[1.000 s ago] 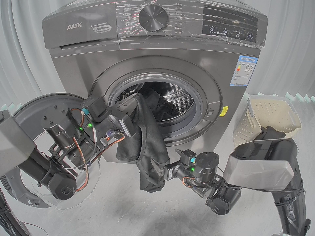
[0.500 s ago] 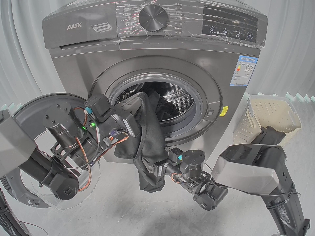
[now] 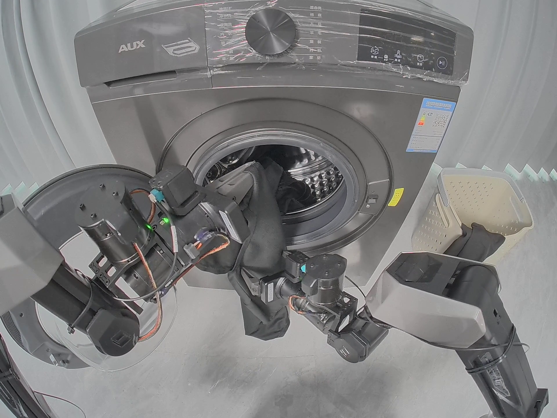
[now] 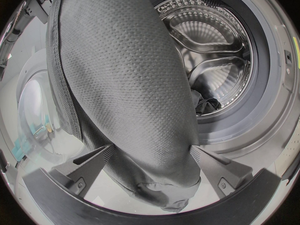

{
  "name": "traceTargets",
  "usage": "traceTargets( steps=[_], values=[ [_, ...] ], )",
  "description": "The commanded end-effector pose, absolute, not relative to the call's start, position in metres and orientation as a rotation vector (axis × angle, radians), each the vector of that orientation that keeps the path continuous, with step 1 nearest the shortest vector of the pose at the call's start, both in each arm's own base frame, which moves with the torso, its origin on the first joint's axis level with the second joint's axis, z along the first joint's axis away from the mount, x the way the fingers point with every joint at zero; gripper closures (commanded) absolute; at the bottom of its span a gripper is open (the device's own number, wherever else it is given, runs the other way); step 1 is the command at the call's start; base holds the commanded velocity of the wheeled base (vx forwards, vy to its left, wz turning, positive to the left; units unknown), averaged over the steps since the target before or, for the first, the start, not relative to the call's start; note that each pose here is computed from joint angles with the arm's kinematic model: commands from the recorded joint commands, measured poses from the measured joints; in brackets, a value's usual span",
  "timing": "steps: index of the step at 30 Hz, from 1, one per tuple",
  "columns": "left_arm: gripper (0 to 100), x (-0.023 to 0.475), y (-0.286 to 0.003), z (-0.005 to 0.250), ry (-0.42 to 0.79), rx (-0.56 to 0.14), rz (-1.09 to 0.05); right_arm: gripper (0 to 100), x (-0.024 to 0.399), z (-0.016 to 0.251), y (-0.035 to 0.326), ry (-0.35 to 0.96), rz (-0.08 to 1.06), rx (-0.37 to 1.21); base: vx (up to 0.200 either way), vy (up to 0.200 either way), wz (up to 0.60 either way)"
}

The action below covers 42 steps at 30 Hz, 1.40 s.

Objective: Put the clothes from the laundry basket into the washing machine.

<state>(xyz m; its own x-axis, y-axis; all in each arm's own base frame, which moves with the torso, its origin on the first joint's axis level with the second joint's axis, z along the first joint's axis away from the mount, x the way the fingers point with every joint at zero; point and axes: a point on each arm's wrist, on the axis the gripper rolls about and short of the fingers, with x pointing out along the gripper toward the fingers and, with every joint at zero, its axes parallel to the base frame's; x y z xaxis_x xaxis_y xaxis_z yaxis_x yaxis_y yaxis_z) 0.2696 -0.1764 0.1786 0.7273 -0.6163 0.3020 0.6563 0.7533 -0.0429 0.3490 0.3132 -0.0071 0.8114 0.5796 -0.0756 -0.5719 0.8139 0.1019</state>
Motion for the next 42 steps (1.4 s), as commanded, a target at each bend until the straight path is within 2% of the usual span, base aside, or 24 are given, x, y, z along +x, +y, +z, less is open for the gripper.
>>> traceTargets(
  steps=[1, 5, 14, 15, 20, 23, 27, 28, 31, 36, 39, 42],
  values=[
    [100, 0.267, -0.177, 0.181, -0.287, -0.155, -0.71, 0, 0.367, -0.014, 0.322, 0.047, 0.582, 0.065, 0.0, 0.0, 0.0],
    [100, 0.263, -0.177, 0.184, -0.293, -0.157, -0.716, 0, 0.374, -0.022, 0.325, 0.044, 0.542, 0.065, 0.0, 0.0, 0.0],
    [100, 0.26, -0.176, 0.187, -0.303, -0.161, -0.72, 0, 0.38, -0.019, 0.331, 0.009, 0.517, 0.089, 0.0, 0.0, 0.0],
    [100, 0.26, -0.176, 0.187, -0.303, -0.161, -0.72, 100, 0.38, -0.018, 0.331, 0.005, 0.516, 0.091, 0.0, 0.0, 0.0],
    [100, 0.26, -0.175, 0.184, -0.294, -0.159, -0.715, 100, 0.382, -0.016, 0.329, -0.003, 0.512, 0.098, 0.0, 0.0, 0.0],
    [100, 0.26, -0.167, 0.172, -0.246, -0.142, -0.699, 100, 0.386, -0.01, 0.319, -0.023, 0.491, 0.107, 0.0, 0.0, 0.0],
    [100, 0.26, -0.15, 0.151, -0.161, -0.112, -0.656, 100, 0.379, 0.018, 0.306, -0.039, 0.481, 0.115, 0.0, 0.0, 0.0],
    [100, 0.26, -0.15, 0.151, -0.161, -0.112, -0.656, 100, 0.379, 0.018, 0.306, -0.039, 0.481, 0.115, 0.0, 0.0, 0.0],
    [100, 0.26, -0.136, 0.122, -0.038, -0.08, -0.643, 100, 0.374, 0.05, 0.293, -0.069, 0.467, 0.128, 0.0, 0.0, 0.0],
    [100, 0.257, -0.129, 0.093, 0.088, -0.059, -0.638, 100, 0.369, 0.081, 0.287, -0.113, 0.467, 0.149, 0.0, 0.0, 0.0],
    [100, 0.256, -0.125, 0.076, 0.155, -0.045, -0.64, 100, 0.367, 0.088, 0.285, -0.12, 0.464, 0.152, 0.0, 0.0, 0.0],
    [100, 0.25, -0.116, 0.058, 0.23, 0.017, -0.666, 100, 0.369, 0.087, 0.28, -0.115, 0.438, 0.15, 0.0, 0.0, 0.0]
  ],
)
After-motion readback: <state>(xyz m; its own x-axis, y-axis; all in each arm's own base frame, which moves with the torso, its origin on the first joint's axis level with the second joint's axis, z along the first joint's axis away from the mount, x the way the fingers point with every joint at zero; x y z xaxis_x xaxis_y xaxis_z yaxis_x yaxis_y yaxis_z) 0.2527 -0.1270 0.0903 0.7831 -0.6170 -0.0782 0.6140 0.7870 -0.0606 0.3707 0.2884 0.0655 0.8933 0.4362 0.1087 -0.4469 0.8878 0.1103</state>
